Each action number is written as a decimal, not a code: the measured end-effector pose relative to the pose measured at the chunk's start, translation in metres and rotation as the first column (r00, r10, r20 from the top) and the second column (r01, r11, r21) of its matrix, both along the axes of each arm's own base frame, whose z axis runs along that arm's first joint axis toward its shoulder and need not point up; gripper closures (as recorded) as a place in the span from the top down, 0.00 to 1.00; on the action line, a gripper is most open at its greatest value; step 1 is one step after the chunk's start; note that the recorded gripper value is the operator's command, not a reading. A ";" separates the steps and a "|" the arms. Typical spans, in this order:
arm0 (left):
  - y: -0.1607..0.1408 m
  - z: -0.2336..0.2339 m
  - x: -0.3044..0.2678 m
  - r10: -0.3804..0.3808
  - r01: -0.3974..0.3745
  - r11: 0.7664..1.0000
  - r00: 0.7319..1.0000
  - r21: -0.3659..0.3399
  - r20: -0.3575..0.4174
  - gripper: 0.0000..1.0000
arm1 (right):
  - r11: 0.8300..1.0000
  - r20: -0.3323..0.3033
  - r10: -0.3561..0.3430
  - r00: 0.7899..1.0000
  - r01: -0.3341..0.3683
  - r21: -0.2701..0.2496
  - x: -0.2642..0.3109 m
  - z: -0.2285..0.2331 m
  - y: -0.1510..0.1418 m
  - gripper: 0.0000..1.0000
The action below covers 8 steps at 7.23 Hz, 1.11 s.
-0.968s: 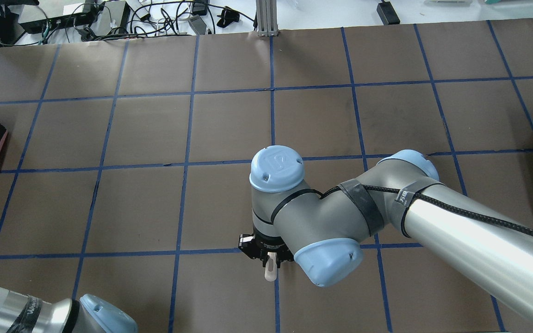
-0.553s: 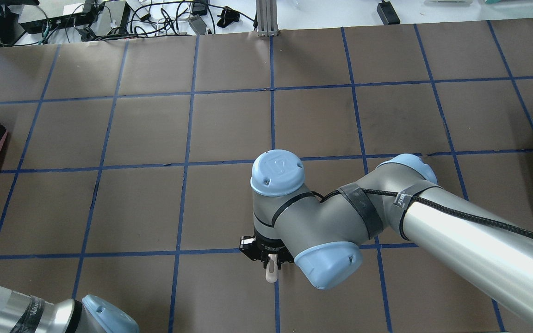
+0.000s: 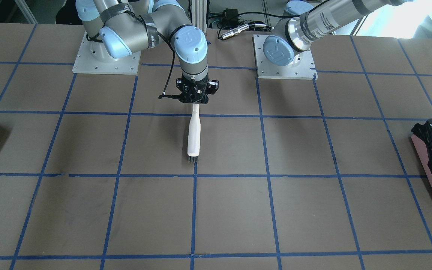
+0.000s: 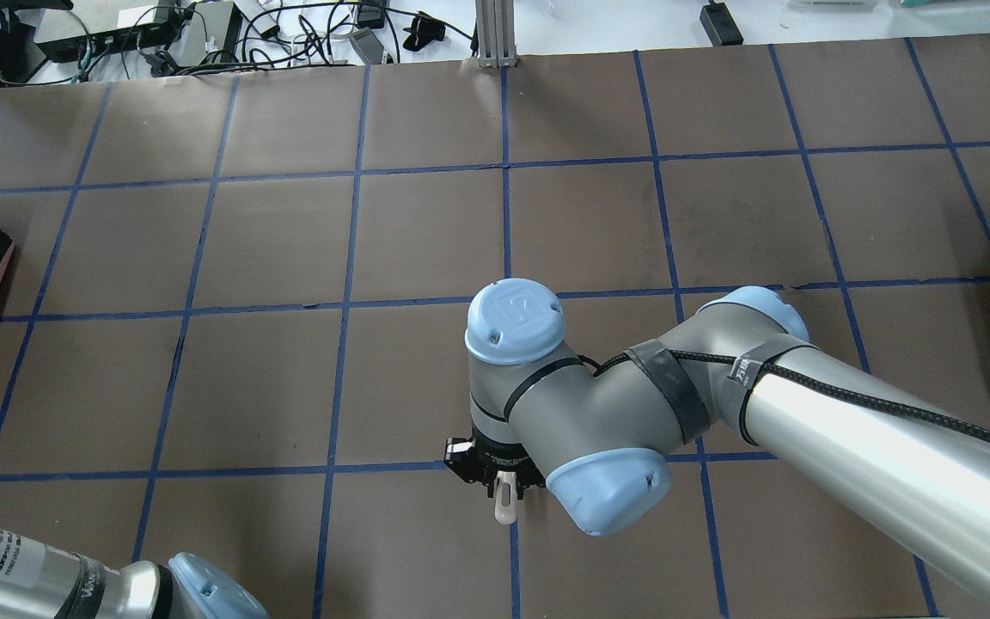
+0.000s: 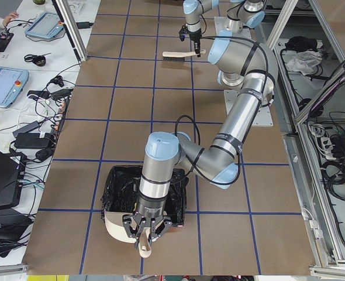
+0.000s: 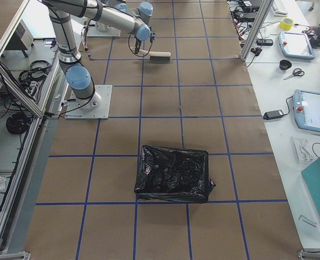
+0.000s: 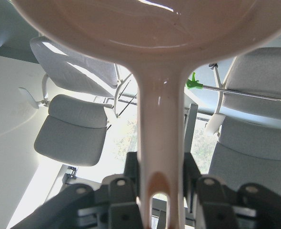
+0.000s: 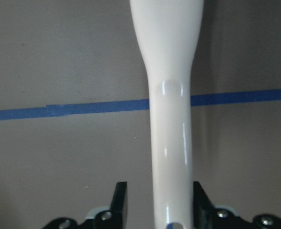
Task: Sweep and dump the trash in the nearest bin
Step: 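Tip the dustpan over the black-bagged bin with the left gripper, then lay the brush down with the right gripper while the left returns the dustpan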
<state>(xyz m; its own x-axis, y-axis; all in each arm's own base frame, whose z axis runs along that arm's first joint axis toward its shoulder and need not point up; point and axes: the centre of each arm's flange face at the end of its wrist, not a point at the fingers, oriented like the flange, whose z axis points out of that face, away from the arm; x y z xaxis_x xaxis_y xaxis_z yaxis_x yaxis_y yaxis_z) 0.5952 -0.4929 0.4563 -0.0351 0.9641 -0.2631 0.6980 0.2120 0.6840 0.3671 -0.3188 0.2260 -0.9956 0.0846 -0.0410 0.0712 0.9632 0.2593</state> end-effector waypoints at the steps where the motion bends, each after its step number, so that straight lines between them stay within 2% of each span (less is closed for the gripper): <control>1: -0.004 0.009 -0.020 0.010 -0.010 1.000 0.999 0.022 0.030 0.00 | 1.000 0.001 0.000 1.000 0.000 -0.003 0.000 0.001 -0.001 0.80; 3: -0.008 0.021 -0.038 0.008 -0.010 1.000 0.999 0.028 0.054 0.00 | 0.999 0.000 0.003 1.000 -0.003 -0.032 0.000 0.009 -0.006 0.95; 4: -0.009 0.031 -0.041 -0.001 0.000 1.000 0.998 0.017 0.064 0.00 | 0.996 -0.012 0.008 1.000 -0.009 -0.087 0.002 0.023 -0.018 0.99; 6: -0.020 0.042 -0.047 -0.051 0.052 0.998 0.998 -0.043 0.035 0.00 | 0.983 -0.010 0.002 1.000 -0.004 -0.182 0.008 0.071 -0.046 1.00; 8: -0.046 0.043 -0.075 -0.086 0.082 0.992 0.995 -0.091 -0.050 0.00 | 0.979 -0.005 -0.008 1.000 0.006 -0.205 -0.014 0.142 -0.080 1.00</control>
